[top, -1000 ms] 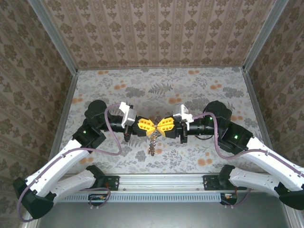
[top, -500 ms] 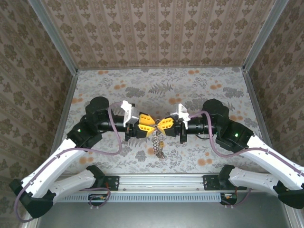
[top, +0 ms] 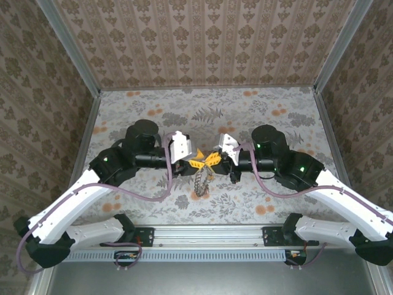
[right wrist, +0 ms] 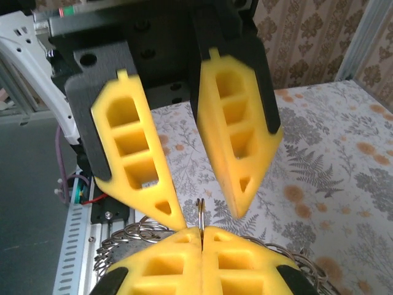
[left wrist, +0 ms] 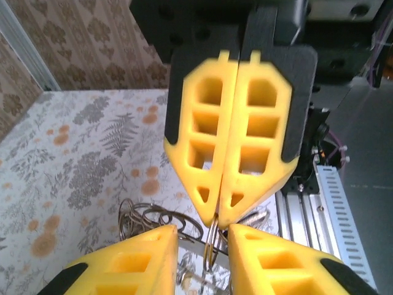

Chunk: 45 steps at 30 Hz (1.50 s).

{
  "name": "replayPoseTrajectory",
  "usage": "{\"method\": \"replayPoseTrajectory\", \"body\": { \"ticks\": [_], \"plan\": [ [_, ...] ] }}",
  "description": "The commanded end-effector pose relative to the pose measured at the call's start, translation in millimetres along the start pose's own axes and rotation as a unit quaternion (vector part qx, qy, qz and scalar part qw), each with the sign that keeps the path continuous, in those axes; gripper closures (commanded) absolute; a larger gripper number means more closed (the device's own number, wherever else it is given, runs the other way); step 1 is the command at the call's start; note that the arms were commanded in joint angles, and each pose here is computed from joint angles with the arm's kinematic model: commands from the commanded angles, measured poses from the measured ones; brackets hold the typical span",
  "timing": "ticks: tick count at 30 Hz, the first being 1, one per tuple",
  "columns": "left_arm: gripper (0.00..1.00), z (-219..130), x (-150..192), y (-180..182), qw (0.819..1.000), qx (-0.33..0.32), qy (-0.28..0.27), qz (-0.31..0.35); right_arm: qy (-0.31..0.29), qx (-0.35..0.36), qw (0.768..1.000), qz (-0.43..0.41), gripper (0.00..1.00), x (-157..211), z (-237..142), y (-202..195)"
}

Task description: Put the keys on the keyring

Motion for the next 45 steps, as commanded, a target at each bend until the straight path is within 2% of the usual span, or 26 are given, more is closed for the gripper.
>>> {"method": "replayPoseTrajectory", "body": {
  "ticks": [1,6,11,14,19,23,25,28,37,39,42,45],
  "plan": [
    [0.72,-1.8,0.3,2.5,0.999,-0.013,0.036,0.019,-0.019,0.000,0.999,-0.026,1.00,-14.3,-6.2,3.8],
    [0.76,0.4,1.4,3.5,0.999,-0.009,0.043,0.018,-0.005,-0.003,0.999,-0.031,1.00,-11.0,-4.3,3.6],
    [0.86,3.2,2.5,2.6,0.999,-0.001,0.047,0.016,-0.003,-0.009,0.999,-0.033,1.00,-10.8,-2.4,4.5],
    [0.99,4.2,2.4,2.1,0.999,0.002,0.047,0.016,-0.004,-0.012,0.999,-0.034,1.00,-11.6,-2.1,5.5],
    [1.00,-0.5,-4.0,-3.6,1.000,0.012,0.012,0.022,-0.010,-0.014,0.999,-0.034,1.00,-11.8,-3.0,6.4],
    [1.00,-10.2,-10.4,-5.9,0.999,0.007,-0.044,0.020,-0.008,-0.018,1.000,-0.022,0.80,-6.2,-1.2,6.3],
    [1.00,-14.5,-12.3,-7.6,0.997,0.014,-0.071,0.019,-0.013,-0.015,1.000,-0.017,0.74,-3.8,-2.1,6.0],
    [1.00,-18.1,-13.5,-9.9,0.995,0.017,-0.097,0.022,-0.019,-0.009,1.000,-0.011,0.73,-1.0,-4.1,5.5],
    [1.00,-20.2,-16.2,-12.5,0.991,0.027,-0.130,0.029,-0.026,-0.034,0.999,-0.003,0.75,3.3,-7.5,11.5],
    [1.00,-21.3,-16.5,-13.3,0.990,0.027,-0.136,0.031,-0.027,-0.034,0.999,-0.002,0.80,3.2,-7.8,11.7],
    [1.00,-22.0,-16.4,-13.7,0.989,0.027,-0.140,0.031,-0.028,-0.038,0.999,-0.003,0.95,3.7,-7.3,11.9],
    [1.00,-22.7,-16.0,-14.0,0.989,0.027,-0.144,0.031,-0.030,-0.036,0.999,0.000,0.96,2.8,-7.1,11.3]
  ]
}}
Point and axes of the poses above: each hand's point on the last joint's axis, 136 mm out from that joint toward the fingers, its own z axis out along the fingers, its own y axis along the line the jaws close on, x = y × z, the point moved 8 cm from there along -z, back along the fingers, and after that the axes turned 11 degrees about z, right-handed, at the moved point
